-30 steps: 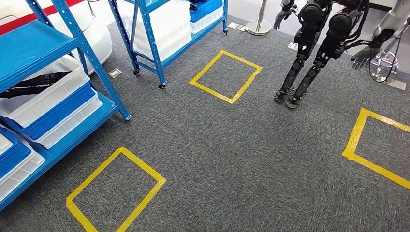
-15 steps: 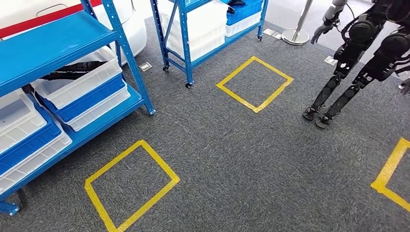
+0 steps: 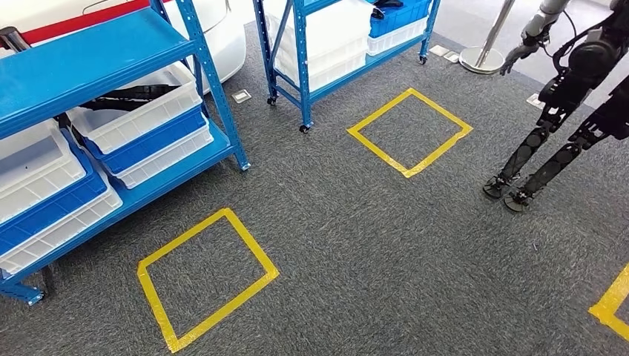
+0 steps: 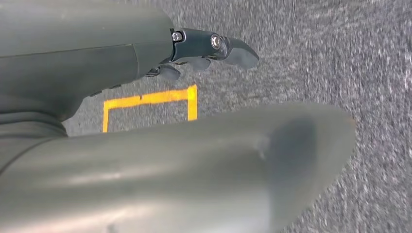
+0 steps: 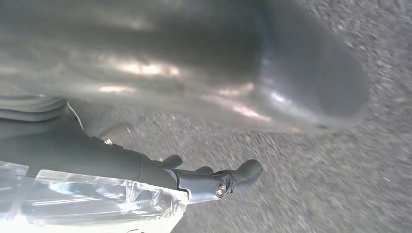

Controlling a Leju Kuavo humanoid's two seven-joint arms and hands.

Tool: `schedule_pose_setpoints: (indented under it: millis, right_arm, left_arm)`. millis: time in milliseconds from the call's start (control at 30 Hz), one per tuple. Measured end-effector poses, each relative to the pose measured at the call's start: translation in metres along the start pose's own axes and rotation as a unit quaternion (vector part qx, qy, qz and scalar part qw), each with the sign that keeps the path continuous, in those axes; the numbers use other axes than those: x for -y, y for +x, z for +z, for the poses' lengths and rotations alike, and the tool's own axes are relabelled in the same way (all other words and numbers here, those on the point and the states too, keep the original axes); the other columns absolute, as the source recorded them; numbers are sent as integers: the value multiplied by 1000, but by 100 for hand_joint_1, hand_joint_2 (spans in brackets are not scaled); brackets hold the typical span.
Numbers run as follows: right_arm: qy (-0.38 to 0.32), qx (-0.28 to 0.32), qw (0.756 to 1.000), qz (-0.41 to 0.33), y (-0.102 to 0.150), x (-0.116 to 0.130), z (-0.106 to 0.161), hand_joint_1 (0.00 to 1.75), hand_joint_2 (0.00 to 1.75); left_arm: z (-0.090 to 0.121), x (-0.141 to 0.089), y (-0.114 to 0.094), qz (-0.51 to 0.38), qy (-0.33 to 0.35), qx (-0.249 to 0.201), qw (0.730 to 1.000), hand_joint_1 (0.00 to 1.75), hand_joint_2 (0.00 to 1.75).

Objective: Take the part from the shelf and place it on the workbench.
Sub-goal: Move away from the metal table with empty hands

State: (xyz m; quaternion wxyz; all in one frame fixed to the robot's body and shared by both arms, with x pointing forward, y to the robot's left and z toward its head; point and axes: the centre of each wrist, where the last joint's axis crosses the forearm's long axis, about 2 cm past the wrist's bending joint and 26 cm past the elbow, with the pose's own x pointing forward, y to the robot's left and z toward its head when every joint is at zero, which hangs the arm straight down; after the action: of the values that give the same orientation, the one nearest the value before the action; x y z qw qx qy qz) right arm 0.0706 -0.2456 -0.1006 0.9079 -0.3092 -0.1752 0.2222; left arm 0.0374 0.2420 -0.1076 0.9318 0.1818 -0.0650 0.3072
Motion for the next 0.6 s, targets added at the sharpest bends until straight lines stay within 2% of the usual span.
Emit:
schedule_pose_setpoints:
  millis: [200,600]
  right_arm:
    - [0,6,1000,-1,10,-1,1,0,0]
    - [-5,4,1000,7,7,4,-3,0,0]
  left_arm:
    - [0,0,1,1,3,2,1000,0,0]
    - [2,2,-2,3,0,0,1000,0,0]
